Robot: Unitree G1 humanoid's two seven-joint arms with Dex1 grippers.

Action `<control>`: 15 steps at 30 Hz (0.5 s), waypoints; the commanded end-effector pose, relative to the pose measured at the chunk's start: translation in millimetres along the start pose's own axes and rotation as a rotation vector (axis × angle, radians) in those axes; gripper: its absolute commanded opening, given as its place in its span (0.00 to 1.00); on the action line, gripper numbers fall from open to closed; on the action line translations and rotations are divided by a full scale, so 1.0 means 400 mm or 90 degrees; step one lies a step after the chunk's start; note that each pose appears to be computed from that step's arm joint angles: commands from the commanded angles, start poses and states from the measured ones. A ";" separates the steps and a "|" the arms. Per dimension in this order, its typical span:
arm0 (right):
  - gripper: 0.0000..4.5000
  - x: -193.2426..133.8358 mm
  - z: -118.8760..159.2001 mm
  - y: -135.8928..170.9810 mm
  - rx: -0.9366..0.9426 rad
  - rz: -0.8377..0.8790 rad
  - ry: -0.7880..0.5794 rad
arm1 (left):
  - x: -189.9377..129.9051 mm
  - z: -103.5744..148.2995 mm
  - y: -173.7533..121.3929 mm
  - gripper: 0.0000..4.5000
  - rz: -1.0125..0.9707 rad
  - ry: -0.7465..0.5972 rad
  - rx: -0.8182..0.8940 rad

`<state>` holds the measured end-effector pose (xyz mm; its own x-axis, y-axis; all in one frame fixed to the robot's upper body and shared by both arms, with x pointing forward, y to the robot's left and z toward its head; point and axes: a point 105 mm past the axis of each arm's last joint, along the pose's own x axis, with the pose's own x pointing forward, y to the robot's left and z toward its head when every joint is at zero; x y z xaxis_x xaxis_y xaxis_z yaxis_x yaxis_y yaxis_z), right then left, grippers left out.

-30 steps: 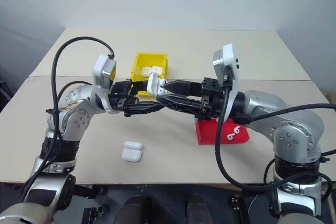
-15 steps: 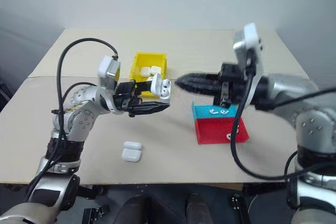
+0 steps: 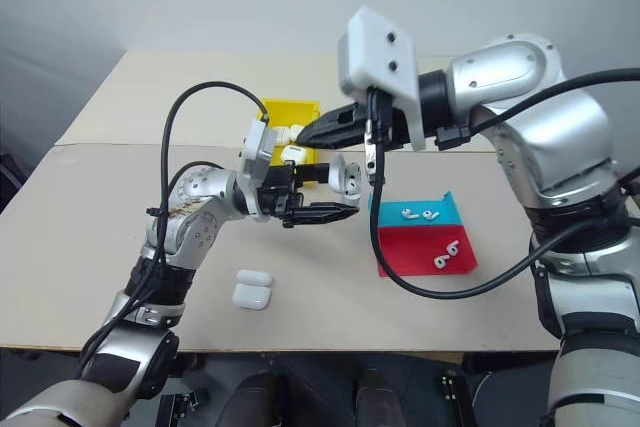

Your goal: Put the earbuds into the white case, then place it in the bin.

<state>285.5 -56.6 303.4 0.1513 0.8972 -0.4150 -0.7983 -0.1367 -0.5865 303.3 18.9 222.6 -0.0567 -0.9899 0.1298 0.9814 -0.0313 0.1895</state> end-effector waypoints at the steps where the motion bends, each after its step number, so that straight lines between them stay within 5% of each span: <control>1: 0.00 -0.021 -0.014 0.023 -0.080 0.043 0.043 | 0.000 0.034 0.005 0.62 0.000 -0.012 0.042; 10: 0.00 -0.072 -0.052 0.031 -0.068 0.011 0.063 | -0.027 0.042 0.013 0.62 0.040 -0.014 0.054; 15: 0.00 -0.124 -0.024 -0.059 0.091 -0.225 -0.068 | -0.039 0.060 0.018 0.62 0.108 -0.033 0.081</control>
<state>302.6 -91.4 305.1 0.2969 0.9210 -0.2521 -0.8109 0.1038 -0.5759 311.5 34.0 226.3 0.0795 -0.9838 0.1608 0.9714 0.1127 0.2088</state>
